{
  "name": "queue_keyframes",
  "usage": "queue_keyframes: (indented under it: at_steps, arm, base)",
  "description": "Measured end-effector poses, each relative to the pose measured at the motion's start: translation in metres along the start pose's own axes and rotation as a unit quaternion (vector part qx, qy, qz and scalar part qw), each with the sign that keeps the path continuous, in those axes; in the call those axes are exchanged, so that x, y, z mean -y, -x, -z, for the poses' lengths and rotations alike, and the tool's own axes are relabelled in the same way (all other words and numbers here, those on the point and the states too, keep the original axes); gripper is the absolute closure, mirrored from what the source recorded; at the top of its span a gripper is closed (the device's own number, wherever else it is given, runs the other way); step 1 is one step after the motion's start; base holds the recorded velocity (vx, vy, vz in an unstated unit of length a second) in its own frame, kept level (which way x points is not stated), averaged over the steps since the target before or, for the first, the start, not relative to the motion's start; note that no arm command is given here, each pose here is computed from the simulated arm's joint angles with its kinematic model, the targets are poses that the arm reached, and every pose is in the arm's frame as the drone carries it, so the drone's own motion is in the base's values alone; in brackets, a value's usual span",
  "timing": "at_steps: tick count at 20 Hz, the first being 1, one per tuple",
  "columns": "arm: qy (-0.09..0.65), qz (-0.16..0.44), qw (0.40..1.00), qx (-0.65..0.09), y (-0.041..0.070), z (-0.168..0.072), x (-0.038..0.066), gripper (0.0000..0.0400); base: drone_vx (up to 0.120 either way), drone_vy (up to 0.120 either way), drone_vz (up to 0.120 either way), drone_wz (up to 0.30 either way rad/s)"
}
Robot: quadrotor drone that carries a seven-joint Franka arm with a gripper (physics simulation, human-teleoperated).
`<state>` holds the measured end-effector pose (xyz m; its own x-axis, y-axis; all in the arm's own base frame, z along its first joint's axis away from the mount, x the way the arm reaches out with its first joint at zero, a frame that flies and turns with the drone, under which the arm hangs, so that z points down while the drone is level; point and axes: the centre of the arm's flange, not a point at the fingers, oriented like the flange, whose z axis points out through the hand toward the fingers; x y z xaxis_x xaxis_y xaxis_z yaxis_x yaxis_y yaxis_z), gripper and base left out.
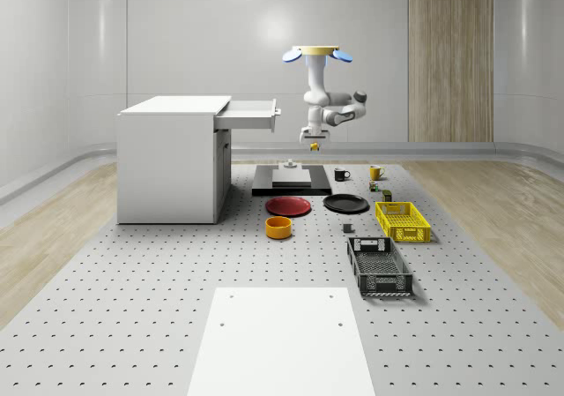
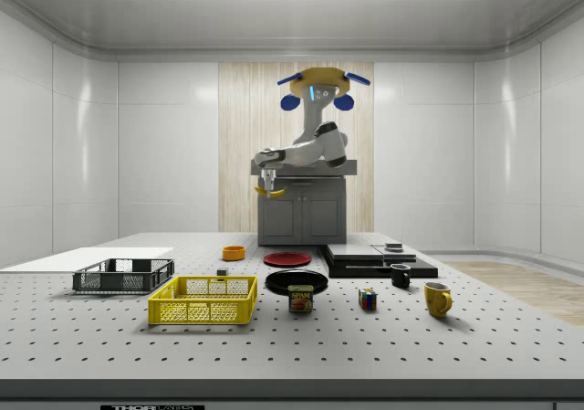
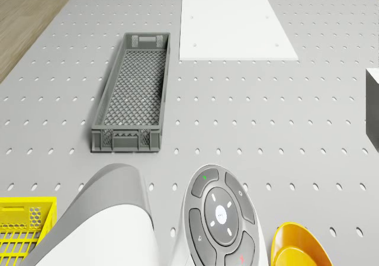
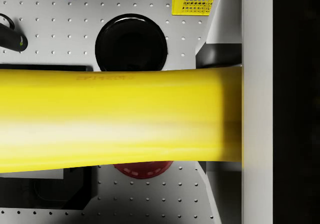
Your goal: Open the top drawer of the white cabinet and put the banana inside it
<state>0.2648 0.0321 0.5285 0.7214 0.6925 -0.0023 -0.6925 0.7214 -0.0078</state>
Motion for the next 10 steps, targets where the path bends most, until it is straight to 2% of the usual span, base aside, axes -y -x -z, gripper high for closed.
queue_keyframes:
  at_steps: [3, 9, 10]
  arm:
    - [0.0, 0.0, 1.0, 0.0, 0.0, 0.0, 0.0, 0.0208]
    - [0.0, 0.0, 1.0, 0.0, 0.0, 0.0, 0.0, 0.0208]
    - [0.0, 0.0, 1.0, 0.0, 0.0, 0.0, 0.0, 0.0208]
  base:
    - [-0.12, 0.0, 0.12, 0.0]
    - [-0.12, -0.08, 0.12, 0.0]
    - [-0.12, 0.0, 0.12, 0.0]
